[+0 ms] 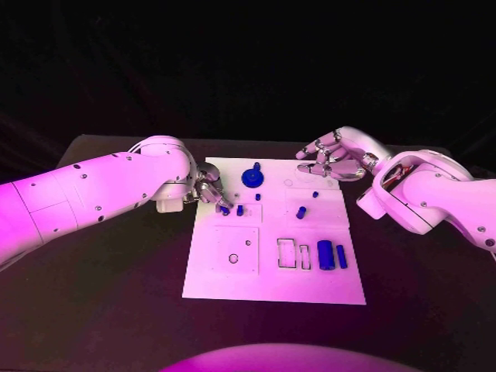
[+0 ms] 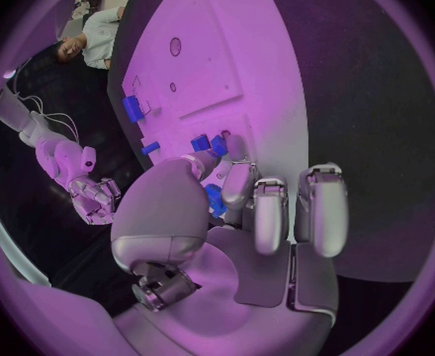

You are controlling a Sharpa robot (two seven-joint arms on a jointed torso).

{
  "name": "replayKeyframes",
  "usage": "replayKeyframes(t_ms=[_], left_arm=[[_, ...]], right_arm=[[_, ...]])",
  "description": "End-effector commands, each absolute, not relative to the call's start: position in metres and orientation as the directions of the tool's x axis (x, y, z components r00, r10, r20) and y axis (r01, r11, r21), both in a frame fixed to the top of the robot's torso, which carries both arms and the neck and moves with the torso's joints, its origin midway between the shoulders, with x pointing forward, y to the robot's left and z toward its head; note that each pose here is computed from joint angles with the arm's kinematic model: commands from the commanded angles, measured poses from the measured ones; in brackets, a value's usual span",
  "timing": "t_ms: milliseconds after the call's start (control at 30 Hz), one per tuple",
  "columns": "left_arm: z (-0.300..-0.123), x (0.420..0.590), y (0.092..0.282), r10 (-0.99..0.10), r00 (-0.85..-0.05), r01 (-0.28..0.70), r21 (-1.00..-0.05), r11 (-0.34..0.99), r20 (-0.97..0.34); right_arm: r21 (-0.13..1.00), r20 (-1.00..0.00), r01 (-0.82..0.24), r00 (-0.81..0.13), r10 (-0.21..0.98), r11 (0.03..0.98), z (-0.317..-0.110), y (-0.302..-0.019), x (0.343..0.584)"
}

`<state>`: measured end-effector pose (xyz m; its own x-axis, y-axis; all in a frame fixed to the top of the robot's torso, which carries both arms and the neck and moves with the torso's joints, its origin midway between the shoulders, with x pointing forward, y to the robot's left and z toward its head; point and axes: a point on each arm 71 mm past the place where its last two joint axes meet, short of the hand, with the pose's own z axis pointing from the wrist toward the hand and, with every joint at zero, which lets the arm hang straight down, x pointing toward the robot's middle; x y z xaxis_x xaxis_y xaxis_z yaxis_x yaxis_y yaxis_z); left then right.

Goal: Assemble the parts on the task board

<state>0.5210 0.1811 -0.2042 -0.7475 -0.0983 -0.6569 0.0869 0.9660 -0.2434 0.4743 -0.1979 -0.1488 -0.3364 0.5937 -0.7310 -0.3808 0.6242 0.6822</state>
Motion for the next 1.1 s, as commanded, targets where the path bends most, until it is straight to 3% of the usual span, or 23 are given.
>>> replayKeyframes(t_ms=[33,500,1100], left_arm=[[-0.2052,0.5196,0.1795,-0.081,-0.758,0.095,-0.232,0.968,-0.647],[-0.2056,0.52,0.1812,-0.075,-0.758,0.089,-0.217,0.972,-0.648],[-0.2002,0.5208,0.1771,-0.132,-0.708,0.09,-0.273,0.958,-0.694]], right_arm=[[0.68,-0.733,-0.392,-0.338,0.59,0.619,-0.1484,-0.1967,0.4736],[0.681,-0.732,-0.392,-0.339,0.591,0.619,-0.1485,-0.1969,0.4737],[0.682,-0.731,-0.393,-0.338,0.593,0.617,-0.1484,-0.1965,0.4739]])
